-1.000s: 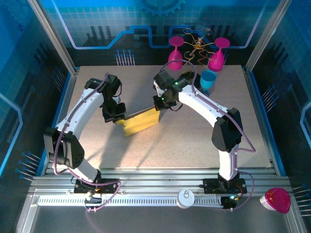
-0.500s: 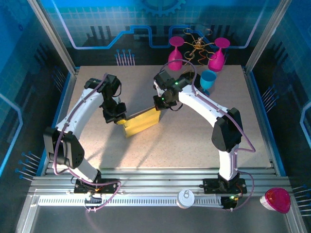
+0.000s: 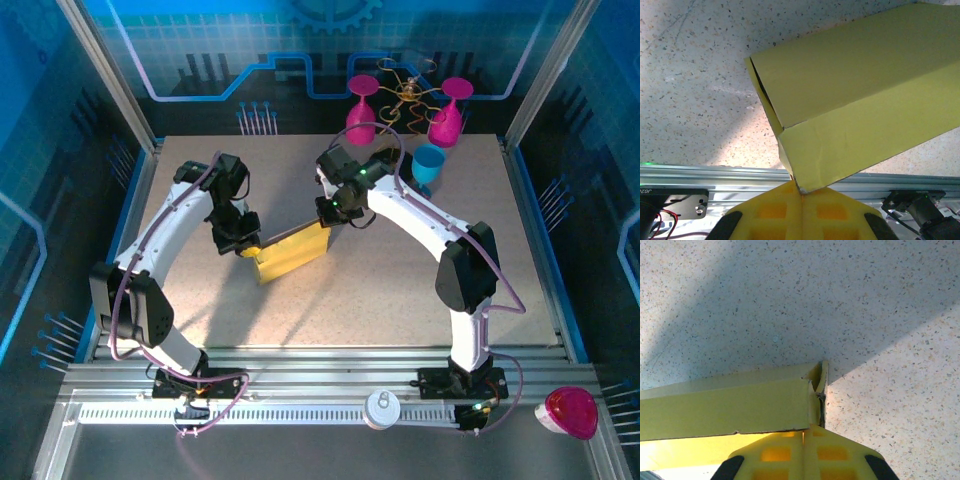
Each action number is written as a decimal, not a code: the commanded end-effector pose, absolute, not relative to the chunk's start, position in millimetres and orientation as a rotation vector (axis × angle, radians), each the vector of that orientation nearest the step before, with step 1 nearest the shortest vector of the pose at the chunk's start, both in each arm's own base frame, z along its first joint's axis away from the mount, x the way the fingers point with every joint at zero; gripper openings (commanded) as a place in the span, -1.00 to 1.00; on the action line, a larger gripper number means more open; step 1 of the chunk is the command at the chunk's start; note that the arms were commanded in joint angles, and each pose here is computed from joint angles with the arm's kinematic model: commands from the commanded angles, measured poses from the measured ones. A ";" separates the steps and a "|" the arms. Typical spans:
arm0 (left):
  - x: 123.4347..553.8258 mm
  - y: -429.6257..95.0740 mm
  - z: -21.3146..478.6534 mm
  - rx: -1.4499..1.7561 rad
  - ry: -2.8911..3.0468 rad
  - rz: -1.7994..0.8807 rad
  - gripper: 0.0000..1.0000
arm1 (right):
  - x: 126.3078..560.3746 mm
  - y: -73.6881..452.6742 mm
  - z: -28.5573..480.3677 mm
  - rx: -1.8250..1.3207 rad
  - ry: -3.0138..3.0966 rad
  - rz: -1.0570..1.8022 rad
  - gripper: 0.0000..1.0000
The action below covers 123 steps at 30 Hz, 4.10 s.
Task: Fold the paper box
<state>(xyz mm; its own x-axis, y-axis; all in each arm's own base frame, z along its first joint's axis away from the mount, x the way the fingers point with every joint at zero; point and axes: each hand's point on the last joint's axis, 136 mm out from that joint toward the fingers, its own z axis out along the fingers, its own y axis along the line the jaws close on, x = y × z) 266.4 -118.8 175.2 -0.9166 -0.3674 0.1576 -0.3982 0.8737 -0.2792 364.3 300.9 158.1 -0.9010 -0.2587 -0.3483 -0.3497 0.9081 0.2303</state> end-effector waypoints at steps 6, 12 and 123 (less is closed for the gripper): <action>267.0 -129.6 176.7 0.605 -2.930 0.584 -1.00 | 353.1 306.8 148.1 -0.489 2.805 0.449 -1.00; 269.2 -124.2 196.6 0.573 -3.014 0.586 -0.17 | 353.8 305.5 148.8 -0.491 2.801 0.452 -1.00; 298.7 -145.8 131.8 -1.113 -3.162 0.073 -0.26 | 374.5 324.8 172.3 -0.905 2.463 0.618 -0.46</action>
<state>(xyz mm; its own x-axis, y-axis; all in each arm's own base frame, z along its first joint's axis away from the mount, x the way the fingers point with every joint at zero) 300.8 -145.8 132.3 -0.7643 0.6095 -0.2105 0.6176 0.7858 0.0328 378.0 319.5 181.7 -0.7048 -0.4561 -0.5434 -0.6559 0.7108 0.2542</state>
